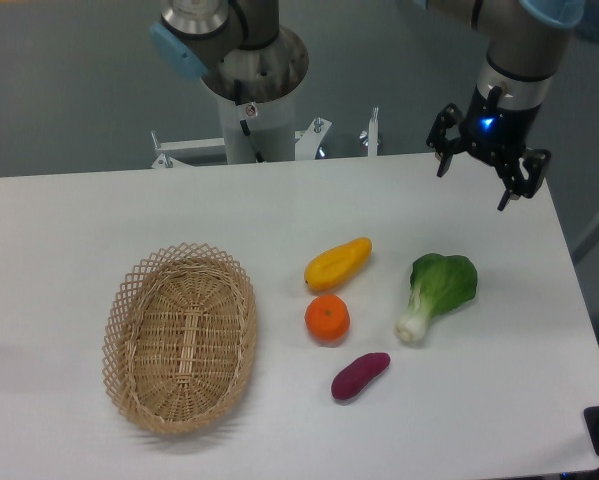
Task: Pick up the mango from the table
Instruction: 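Move the open gripper over the yellow mango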
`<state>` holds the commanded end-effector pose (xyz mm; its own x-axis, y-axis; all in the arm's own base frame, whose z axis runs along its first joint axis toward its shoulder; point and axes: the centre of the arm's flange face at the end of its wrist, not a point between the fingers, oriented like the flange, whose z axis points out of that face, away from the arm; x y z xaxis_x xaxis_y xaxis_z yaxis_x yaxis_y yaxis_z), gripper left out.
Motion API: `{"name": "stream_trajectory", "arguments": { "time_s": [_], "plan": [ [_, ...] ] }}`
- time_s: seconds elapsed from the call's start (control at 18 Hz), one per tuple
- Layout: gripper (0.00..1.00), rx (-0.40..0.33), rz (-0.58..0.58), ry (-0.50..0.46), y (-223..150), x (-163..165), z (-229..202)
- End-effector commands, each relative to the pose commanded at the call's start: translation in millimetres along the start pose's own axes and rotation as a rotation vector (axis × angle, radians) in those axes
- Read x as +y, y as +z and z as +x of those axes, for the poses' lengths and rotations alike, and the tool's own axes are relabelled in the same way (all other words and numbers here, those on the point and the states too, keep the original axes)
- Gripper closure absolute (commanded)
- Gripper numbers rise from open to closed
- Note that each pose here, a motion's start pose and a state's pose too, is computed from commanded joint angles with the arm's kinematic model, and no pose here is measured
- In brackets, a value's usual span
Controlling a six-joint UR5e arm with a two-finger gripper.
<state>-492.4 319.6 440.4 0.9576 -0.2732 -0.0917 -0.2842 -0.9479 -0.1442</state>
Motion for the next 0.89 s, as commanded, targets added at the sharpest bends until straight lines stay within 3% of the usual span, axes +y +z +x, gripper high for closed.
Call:
{"name": "stream_trajectory", "arguments": {
  "time_s": [0.61, 0.89],
  "plan": [
    [0.0, 0.027, -0.003, 0.007, 12, 3, 18],
    [0.0, -0.046, 0.0, 0.025, 41, -2, 52]
  ]
}}
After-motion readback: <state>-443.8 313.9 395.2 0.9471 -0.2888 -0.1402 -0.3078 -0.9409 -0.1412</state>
